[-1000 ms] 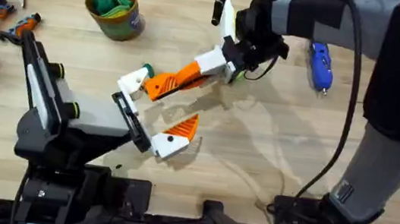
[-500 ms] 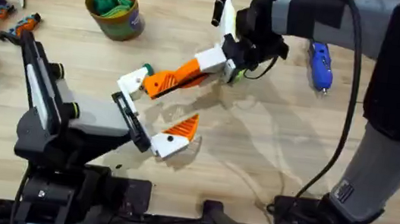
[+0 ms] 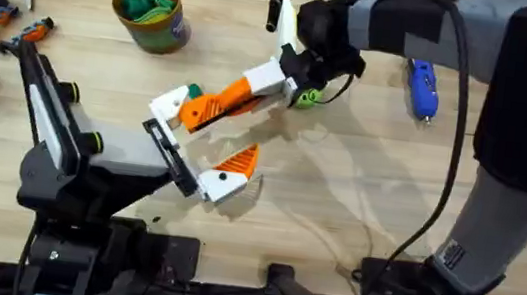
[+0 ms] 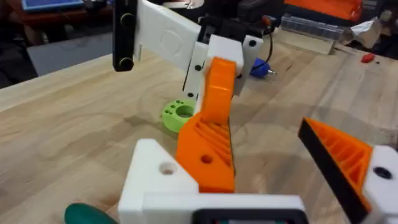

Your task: Pick up the gripper from the table and insert it into the empty holder that is missing its gripper. Then pick up a screw, insert it into the mounting hole, and use the screwdriver to tighten it. Finally, clean up the table by picking up the vegetable and placing it into the bucket.

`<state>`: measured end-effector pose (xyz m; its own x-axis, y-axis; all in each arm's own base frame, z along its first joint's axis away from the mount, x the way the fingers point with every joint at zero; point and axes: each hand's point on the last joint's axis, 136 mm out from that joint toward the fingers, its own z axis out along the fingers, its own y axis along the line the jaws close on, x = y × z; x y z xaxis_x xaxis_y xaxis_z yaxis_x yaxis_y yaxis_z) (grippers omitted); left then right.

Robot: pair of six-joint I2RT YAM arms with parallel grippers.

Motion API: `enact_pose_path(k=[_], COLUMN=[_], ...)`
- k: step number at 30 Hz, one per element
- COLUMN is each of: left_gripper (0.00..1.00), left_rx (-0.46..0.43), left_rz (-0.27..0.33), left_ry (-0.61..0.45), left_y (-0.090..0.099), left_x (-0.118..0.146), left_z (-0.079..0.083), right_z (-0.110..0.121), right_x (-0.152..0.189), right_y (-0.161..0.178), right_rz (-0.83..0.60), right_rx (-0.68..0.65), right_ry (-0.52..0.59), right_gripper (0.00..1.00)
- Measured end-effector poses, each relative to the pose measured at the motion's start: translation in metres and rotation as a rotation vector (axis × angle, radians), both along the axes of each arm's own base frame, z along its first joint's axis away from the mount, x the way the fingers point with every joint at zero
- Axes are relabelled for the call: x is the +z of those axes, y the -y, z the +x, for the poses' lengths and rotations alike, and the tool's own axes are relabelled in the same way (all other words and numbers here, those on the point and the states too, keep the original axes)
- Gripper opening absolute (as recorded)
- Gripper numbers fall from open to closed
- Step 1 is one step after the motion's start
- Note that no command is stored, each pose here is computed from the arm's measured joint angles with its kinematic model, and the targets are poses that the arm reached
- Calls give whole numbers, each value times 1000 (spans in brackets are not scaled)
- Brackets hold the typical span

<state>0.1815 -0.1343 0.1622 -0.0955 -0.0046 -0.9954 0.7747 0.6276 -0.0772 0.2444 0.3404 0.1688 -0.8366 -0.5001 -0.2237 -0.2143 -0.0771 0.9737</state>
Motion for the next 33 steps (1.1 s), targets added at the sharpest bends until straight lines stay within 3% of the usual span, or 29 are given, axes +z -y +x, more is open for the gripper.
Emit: enact_pose_path(k=[13, 33], left_gripper=[985, 986], left_rx=[-3, -4], left_rz=[-1, -1], left_ry=[0, -1], left_y=[0, 0], left_x=[0, 0], left_z=[0, -1], right_z=[-1, 12], right_x=[2, 1], right_y=[-9, -29], right_rz=[-81, -43], right_rx=[11, 21], right_ry=[-162, -46], right_gripper=[11, 10])
